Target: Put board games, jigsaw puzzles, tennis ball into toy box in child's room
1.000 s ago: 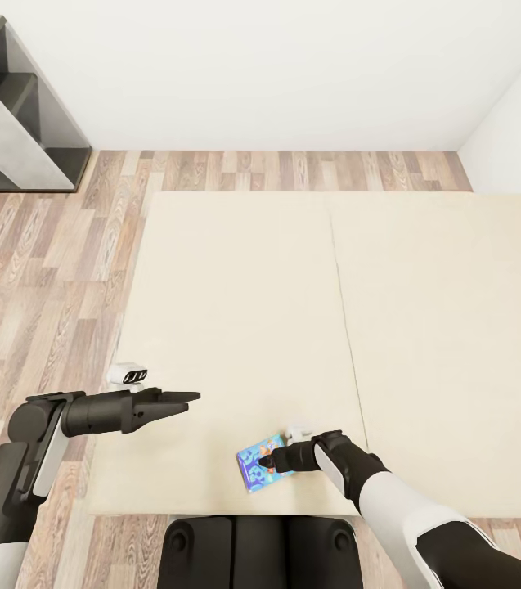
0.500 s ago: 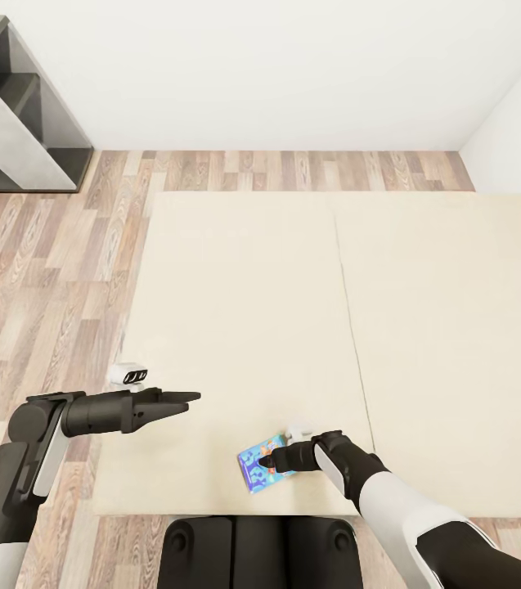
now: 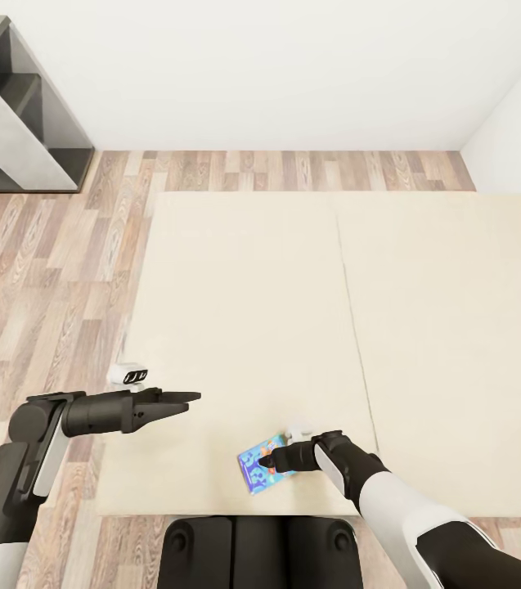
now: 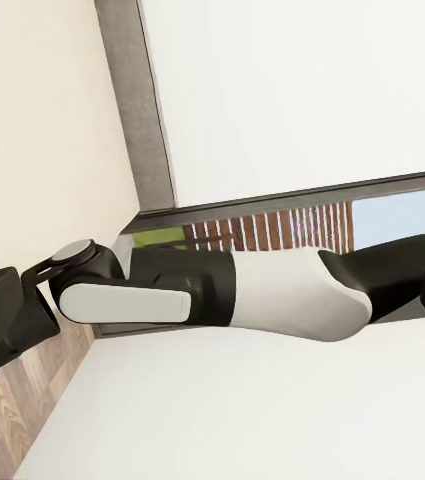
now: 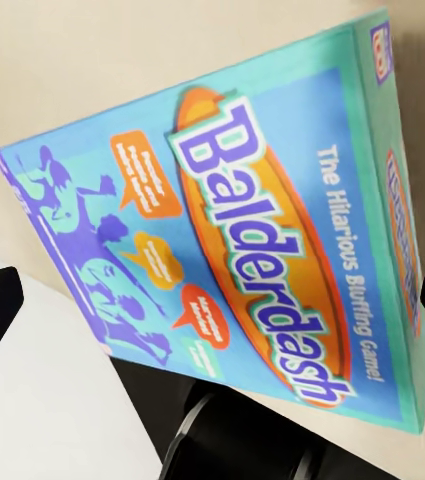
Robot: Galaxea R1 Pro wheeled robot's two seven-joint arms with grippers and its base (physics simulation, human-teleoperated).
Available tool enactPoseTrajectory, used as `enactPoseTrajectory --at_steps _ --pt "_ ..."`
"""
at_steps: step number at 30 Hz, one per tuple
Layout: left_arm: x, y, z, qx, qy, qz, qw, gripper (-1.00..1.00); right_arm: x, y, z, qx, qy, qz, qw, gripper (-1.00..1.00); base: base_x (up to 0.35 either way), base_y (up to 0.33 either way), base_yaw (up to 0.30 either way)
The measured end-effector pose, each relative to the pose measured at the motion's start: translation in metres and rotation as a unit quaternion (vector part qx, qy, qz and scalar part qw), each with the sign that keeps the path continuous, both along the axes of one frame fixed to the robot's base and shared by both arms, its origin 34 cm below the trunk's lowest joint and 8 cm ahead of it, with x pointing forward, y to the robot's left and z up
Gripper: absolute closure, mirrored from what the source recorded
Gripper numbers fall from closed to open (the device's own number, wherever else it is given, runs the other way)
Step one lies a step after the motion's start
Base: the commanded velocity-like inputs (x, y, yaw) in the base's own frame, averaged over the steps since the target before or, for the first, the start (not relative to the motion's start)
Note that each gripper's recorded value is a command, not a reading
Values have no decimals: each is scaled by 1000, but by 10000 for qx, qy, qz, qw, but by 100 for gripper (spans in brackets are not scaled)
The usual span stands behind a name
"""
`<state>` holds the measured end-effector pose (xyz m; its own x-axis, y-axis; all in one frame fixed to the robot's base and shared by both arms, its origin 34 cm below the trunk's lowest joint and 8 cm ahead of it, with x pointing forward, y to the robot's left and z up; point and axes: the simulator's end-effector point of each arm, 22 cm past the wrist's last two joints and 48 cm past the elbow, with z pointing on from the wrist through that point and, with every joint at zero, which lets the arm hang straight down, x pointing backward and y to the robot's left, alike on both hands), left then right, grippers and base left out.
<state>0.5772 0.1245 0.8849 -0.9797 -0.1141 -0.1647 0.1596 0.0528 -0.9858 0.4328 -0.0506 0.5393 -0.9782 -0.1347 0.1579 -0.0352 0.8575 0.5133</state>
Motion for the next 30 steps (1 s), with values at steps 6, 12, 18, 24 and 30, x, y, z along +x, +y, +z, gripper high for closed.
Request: enactPoseTrajectory --at_steps 6,12,18,24,30 --pt "0 1 0 4 -1 4 10000 -100 0 0 0 -1 -1 0 10000 -100 0 14 0" --pt "0 1 0 6 -1 4 10000 -100 0 0 0 0 1 0 10000 -100 0 33 0" --pt "0 1 0 5 -1 4 10000 -100 0 0 0 1 -1 -1 10000 -100 0 94 0" --pt "0 0 0 4 0 4 10000 -100 0 0 0 0 -1 0 10000 -100 0 21 0" --pt "0 0 0 2 1 3 10000 -100 0 0 0 0 -2 0 10000 -100 0 19 0"
